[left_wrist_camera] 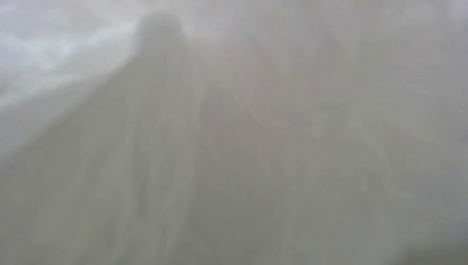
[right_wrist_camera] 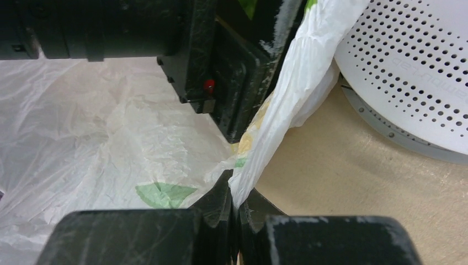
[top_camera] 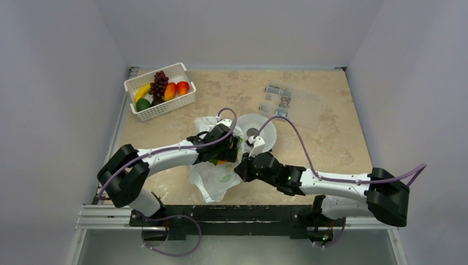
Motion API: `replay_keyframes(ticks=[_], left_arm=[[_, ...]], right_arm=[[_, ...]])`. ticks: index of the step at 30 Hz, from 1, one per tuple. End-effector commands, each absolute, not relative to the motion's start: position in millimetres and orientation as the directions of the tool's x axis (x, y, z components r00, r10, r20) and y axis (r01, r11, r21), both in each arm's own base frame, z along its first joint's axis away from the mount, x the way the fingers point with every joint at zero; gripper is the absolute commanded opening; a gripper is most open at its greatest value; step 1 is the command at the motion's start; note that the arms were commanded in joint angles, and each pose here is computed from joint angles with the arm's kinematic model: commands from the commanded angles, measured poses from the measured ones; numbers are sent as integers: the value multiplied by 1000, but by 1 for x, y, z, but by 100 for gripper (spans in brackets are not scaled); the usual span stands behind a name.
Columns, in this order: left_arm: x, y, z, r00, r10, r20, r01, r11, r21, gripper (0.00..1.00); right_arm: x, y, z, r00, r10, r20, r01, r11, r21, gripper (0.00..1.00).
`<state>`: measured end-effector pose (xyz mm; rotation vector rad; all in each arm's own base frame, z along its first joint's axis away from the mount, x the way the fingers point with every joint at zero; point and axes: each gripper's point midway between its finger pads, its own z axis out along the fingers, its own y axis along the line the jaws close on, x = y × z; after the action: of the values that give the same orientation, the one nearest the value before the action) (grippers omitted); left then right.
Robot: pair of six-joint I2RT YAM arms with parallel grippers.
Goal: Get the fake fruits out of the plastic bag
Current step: Take out the fake fruit from the plastic bag.
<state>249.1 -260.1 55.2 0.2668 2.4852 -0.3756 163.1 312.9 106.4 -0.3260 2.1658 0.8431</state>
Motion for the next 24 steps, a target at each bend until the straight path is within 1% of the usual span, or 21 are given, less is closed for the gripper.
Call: replay_keyframes(ticks=[1,3,4,9,11,13,16,19,24], left_arm=[[271,-281,66,-755,99,-648,301,931,-208,79],[274,-282,61,-755,113,-646,303,934,-191,76],[274,-281,58,-758,123,-640,304,935,-181,73],[271,-280,64,-755,122,-644,313,930,-191,49],[267,-277,70,-752,116,-649,316,928,-199,41],[263,-273,76,-750,115,-651,321,924,-206,35],[253,-265,86,-747,107,-656,325,919,-221,29],[244,-257,99,-741,95,-665,330,914,-237,26],[229,-243,121,-724,80,-685,345,902,-259,22]], right_arm=[[162,317,111,-667,63,-742,-479,727,493,0],[162,317,109,-668,63,-741,-479,726,493,0],[162,317,108,-670,62,-740,-478,726,494,0],[162,316,105,-670,59,-740,-477,730,490,0],[161,315,103,-672,56,-738,-476,731,489,0],[162,317,103,-671,58,-739,-478,728,491,0],[162,319,103,-668,60,-741,-483,724,493,0],[163,321,103,-670,55,-741,-485,723,492,0],[164,322,106,-658,55,-751,-492,723,485,0]])
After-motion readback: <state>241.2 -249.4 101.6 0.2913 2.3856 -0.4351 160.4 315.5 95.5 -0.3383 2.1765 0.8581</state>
